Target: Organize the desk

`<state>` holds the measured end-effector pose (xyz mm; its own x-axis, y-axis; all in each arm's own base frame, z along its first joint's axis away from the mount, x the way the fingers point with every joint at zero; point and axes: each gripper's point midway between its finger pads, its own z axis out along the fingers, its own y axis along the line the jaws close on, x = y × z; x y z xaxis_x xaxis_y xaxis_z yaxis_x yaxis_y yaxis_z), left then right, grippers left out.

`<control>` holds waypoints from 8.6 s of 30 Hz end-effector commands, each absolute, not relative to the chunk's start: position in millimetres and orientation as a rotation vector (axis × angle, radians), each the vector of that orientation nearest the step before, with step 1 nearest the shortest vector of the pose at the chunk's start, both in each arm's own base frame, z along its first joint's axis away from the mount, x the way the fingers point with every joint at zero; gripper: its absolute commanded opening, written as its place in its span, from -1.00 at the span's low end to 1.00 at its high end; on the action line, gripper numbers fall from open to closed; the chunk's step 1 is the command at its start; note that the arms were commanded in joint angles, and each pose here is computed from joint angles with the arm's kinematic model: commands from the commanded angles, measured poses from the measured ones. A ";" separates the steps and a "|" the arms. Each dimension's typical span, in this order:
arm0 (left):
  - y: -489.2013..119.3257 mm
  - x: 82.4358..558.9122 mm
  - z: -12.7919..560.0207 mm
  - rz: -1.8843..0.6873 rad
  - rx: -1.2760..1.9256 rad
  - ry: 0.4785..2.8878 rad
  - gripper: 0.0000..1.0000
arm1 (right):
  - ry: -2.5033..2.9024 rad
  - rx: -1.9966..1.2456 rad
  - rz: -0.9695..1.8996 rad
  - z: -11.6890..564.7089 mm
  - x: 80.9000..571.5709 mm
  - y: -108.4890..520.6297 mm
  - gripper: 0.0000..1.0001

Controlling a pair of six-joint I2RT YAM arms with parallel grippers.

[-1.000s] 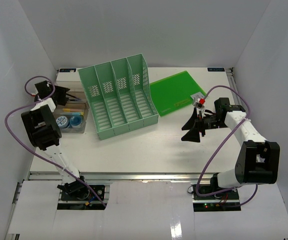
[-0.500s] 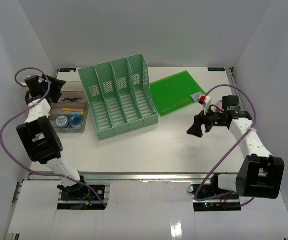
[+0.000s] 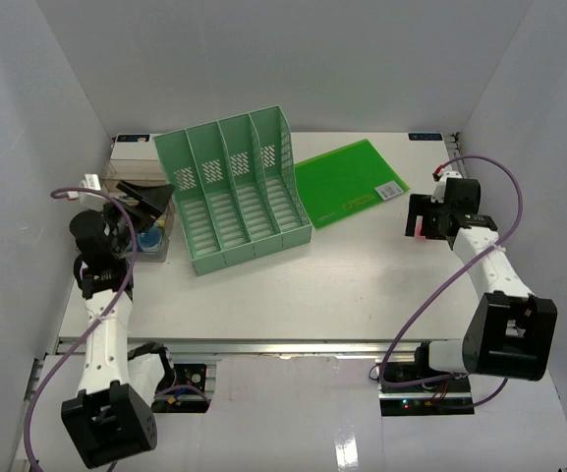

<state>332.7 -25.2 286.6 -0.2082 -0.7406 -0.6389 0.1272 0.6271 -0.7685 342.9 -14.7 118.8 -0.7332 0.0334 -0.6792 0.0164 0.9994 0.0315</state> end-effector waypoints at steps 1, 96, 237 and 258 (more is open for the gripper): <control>-94.0 294.2 281.7 -1.075 -0.340 1.629 0.93 | 2.331 0.306 -0.093 133.7 383.0 -49.3 0.80; -499.8 270.8 209.4 -1.743 -0.009 1.633 0.19 | 1.898 -0.830 1.419 182.2 247.2 123.2 -0.69; -124.0 231.8 263.9 -1.283 -0.190 1.599 0.88 | 2.253 0.690 0.925 60.9 506.3 66.7 0.09; -230.7 214.7 229.9 -1.415 -0.055 1.779 0.96 | 2.233 0.955 0.785 17.0 512.2 48.4 -0.84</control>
<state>210.1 -200.5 240.0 -0.6324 -0.5439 -0.5516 0.4473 0.3249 -0.8333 515.8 60.8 29.4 -0.6061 0.7562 -0.2466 0.3858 0.5505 0.7403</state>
